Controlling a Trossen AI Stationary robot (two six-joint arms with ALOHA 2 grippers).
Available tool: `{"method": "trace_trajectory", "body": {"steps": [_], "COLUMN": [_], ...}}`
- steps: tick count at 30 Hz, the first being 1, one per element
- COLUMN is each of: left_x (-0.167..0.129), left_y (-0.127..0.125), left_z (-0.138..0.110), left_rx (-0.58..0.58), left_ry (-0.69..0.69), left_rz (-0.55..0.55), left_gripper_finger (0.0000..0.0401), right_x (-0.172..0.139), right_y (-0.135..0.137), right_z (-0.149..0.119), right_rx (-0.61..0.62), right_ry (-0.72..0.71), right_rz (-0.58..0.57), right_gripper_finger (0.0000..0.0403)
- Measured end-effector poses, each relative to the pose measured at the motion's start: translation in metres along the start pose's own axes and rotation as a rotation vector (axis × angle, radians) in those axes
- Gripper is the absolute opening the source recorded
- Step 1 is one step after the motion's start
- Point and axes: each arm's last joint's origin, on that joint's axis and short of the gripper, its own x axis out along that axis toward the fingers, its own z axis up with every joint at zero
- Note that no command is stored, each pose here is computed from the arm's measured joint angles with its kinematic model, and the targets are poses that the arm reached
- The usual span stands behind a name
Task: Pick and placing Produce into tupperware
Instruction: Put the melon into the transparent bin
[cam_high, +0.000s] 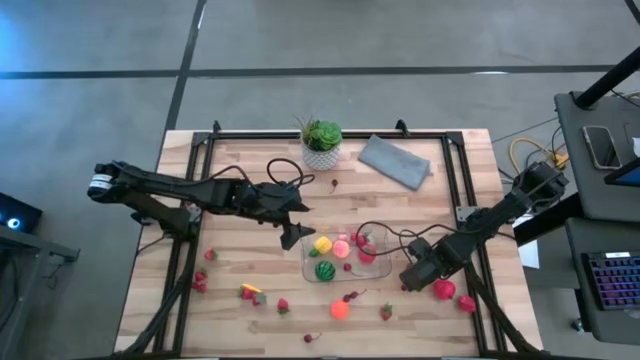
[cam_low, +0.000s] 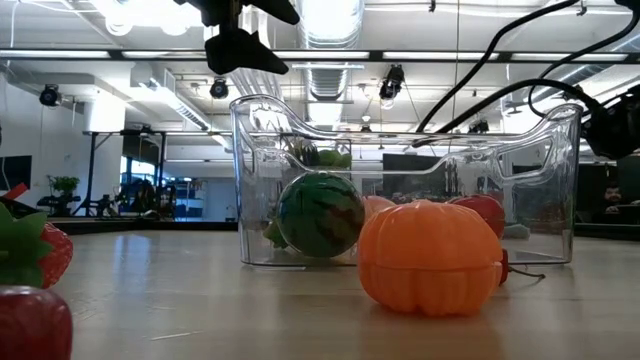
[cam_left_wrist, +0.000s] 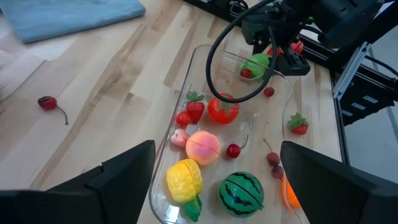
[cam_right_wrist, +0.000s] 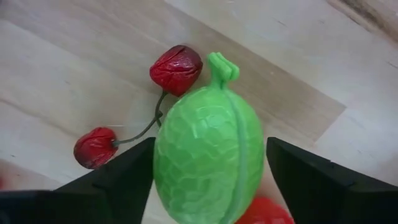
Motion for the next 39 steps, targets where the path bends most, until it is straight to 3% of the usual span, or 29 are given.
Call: {"method": "trace_trajectory", "body": {"steps": [8,14,18,24,27,34,39], "left_x": [0.0,0.0,0.0,0.0,0.001,0.001,0.002], "left_y": [0.0,0.0,0.0,0.0,0.001,0.001,0.001], "left_z": [0.0,0.0,0.0,-0.001,-0.002,-0.003,-0.003], "left_rx": [0.0,0.0,0.001,0.003,0.004,0.005,0.004], "left_ry": [-0.001,0.0,0.0,0.003,0.007,0.011,0.011], "left_rz": [0.0,-0.001,-0.001,0.0,0.002,0.003,0.002], "left_gripper_finger": [0.0331,0.0331,0.0331,0.0331,0.0331,0.0331,0.0331], "right_x": [-0.003,-0.026,-0.055,-0.115,-0.137,-0.146,-0.138], "right_y": [0.002,0.011,0.019,0.032,0.039,0.061,0.08], "right_z": [-0.001,-0.004,-0.006,-0.005,0.001,0.032,0.048], "right_rx": [-0.008,-0.036,-0.043,-0.084,-0.097,-0.144,-0.202], "right_ry": [0.009,0.02,0.005,-0.214,-0.332,-0.455,-0.393], "right_rz": [0.017,0.107,0.237,0.486,0.548,0.49,0.422], "right_gripper_finger": [0.0231,0.0238,0.0249,0.0243,0.0241,0.0249,0.0266]}}
